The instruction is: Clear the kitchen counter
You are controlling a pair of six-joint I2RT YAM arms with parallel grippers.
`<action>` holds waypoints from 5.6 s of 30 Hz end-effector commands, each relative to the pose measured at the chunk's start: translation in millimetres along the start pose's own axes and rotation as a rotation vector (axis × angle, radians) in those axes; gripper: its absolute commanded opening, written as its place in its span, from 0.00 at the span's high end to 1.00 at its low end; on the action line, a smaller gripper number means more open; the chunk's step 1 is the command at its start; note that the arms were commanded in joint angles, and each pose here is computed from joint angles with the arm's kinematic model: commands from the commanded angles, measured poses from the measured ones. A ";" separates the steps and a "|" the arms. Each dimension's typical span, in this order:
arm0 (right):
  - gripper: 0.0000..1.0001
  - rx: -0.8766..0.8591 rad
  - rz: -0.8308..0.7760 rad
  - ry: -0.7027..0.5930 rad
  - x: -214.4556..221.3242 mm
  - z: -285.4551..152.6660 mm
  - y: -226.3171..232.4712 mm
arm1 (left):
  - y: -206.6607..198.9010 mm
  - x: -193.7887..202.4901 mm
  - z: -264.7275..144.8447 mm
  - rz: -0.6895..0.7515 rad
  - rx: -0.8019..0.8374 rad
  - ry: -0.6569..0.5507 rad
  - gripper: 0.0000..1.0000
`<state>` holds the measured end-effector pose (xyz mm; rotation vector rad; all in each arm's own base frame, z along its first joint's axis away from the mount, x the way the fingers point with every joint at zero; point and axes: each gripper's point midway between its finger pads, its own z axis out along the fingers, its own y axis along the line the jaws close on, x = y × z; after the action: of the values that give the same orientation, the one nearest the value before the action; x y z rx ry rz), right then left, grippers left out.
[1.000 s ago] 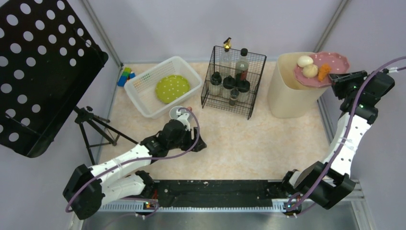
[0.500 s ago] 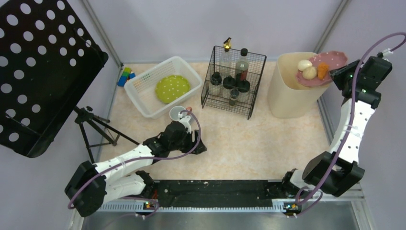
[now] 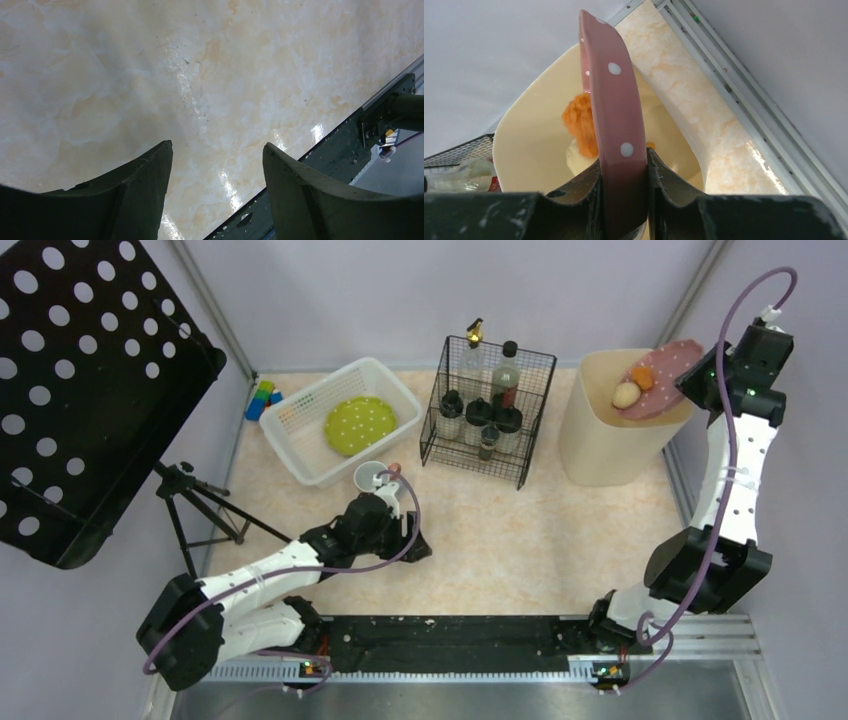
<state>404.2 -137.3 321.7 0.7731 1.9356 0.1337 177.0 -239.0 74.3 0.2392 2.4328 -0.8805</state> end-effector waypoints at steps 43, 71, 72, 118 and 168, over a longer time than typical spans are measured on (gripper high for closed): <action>1.00 -0.570 -0.269 -0.704 -115.9 -229.7 192.8 | -19.2 -44.9 -20.4 0.006 0.004 -0.135 0.22; 1.00 -1.370 -0.180 0.069 117.0 -275.8 303.6 | -121.7 -166.1 -206.2 -0.124 0.286 -0.674 0.09; 1.00 -1.395 -0.176 0.087 123.0 -279.1 304.6 | -122.5 -167.4 -210.0 -0.137 0.294 -0.686 0.09; 1.00 -1.665 -0.180 0.401 260.8 -322.9 346.0 | -130.6 -153.3 -229.8 -0.182 0.475 -0.756 0.90; 0.38 -1.231 -0.214 0.296 267.0 -207.9 205.2 | -60.7 -292.1 -220.0 -0.225 0.099 -1.015 1.00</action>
<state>250.5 231.2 296.1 -0.2777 1.7802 1.2415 285.4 -154.4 291.6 -0.3379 1.8657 -0.7184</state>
